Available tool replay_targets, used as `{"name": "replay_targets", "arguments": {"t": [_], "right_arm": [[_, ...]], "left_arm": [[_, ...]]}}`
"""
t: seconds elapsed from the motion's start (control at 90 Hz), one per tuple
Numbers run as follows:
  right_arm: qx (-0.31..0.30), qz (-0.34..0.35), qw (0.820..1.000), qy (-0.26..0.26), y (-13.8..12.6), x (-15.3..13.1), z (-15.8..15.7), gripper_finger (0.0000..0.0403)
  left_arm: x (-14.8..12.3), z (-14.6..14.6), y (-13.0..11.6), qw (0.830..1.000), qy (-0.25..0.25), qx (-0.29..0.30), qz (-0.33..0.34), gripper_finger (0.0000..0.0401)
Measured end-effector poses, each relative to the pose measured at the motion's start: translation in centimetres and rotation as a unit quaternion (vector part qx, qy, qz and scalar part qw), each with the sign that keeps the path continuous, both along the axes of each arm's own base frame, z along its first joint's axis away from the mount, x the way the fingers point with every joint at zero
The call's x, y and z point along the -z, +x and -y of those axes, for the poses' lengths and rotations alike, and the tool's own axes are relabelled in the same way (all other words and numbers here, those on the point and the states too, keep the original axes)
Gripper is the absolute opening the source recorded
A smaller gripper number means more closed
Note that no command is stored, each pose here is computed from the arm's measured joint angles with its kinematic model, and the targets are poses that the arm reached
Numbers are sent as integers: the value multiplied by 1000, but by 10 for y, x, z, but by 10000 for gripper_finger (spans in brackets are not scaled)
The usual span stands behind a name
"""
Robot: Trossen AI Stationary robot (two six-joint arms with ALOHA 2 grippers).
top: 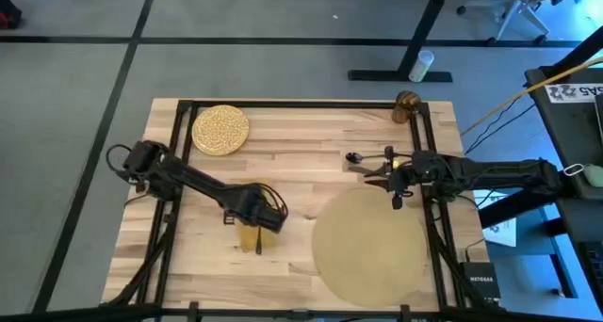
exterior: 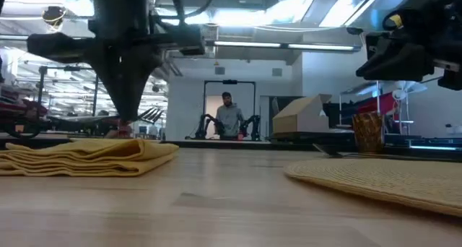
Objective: Set table place
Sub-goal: Put the black fork on the yellow table napkin
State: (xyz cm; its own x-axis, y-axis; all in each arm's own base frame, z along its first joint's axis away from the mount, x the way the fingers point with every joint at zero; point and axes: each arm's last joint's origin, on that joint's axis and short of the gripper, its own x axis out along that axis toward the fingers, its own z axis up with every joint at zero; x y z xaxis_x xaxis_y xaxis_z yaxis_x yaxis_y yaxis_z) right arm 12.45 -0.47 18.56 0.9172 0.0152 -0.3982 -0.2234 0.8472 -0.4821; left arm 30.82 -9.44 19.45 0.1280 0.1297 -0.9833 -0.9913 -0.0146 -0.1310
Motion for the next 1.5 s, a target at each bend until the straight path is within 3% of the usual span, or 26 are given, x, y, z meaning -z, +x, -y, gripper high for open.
{"name": "replay_targets", "arguments": {"t": [0.644,1.5], "right_arm": [[0,-1,1000,0,0,0,0,62],[0,-1,1000,0,0,0,0,62]], "left_arm": [[30,-21,-11,1000,-8,-2,-6,0],[31,-24,-9,999,0,-35,14,0]]}}
